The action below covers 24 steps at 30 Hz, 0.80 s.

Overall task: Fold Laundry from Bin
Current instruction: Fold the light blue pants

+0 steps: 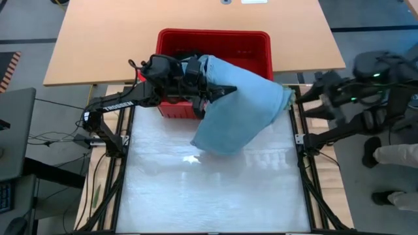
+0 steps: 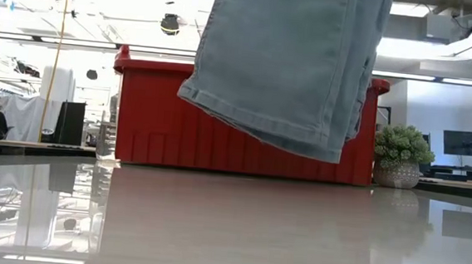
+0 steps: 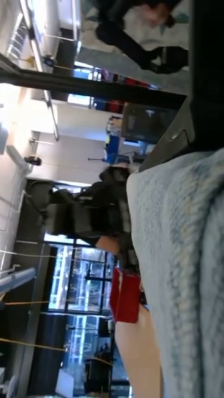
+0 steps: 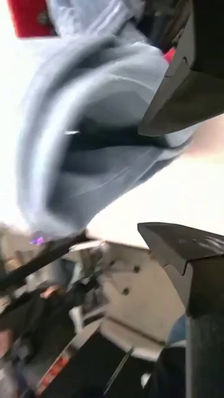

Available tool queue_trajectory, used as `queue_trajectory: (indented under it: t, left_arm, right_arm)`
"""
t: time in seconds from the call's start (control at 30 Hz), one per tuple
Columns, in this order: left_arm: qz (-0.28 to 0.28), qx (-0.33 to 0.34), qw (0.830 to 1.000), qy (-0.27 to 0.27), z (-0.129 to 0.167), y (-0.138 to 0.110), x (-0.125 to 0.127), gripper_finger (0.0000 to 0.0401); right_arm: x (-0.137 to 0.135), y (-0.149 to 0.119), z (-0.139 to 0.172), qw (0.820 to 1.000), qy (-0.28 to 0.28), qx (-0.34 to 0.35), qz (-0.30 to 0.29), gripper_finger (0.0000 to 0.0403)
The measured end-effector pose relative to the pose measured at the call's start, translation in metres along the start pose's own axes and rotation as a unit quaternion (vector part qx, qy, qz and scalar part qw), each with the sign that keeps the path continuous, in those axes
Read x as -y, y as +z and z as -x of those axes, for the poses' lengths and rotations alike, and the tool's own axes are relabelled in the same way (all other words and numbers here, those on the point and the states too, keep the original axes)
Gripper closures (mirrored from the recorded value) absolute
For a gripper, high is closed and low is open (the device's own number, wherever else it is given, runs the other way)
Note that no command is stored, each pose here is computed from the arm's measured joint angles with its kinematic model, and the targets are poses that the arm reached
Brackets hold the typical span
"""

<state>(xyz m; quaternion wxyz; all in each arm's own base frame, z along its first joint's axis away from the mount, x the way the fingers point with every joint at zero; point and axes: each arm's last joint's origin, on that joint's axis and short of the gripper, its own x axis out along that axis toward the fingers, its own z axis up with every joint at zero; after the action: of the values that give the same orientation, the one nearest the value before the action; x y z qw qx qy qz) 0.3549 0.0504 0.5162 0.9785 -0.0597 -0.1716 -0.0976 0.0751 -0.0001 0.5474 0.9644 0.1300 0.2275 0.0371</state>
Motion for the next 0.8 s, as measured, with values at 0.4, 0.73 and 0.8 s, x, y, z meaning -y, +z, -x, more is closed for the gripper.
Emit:
queue_trajectory:
  t: [0.4,0.73,0.8]
  left_arm:
    - [-0.108,-0.077,0.991,0.019,-0.004,-0.019,0.012,0.0401]
    - [-0.129,-0.162,0.978,0.036,-0.001,-0.035,0.015,0.0401]
    - [-0.130,-0.179,0.975,0.039,0.000,-0.038,0.015,0.0401]
  right_arm:
    - [0.006,0.052,-0.060,0.997,-0.022,0.058,-0.033,0.0137]
    - [0.016,0.060,-0.095,0.999,-0.032,0.022,0.016,0.0137]
    - [0.016,0.061,-0.093,0.998,-0.038,0.031,0.026,0.0137]
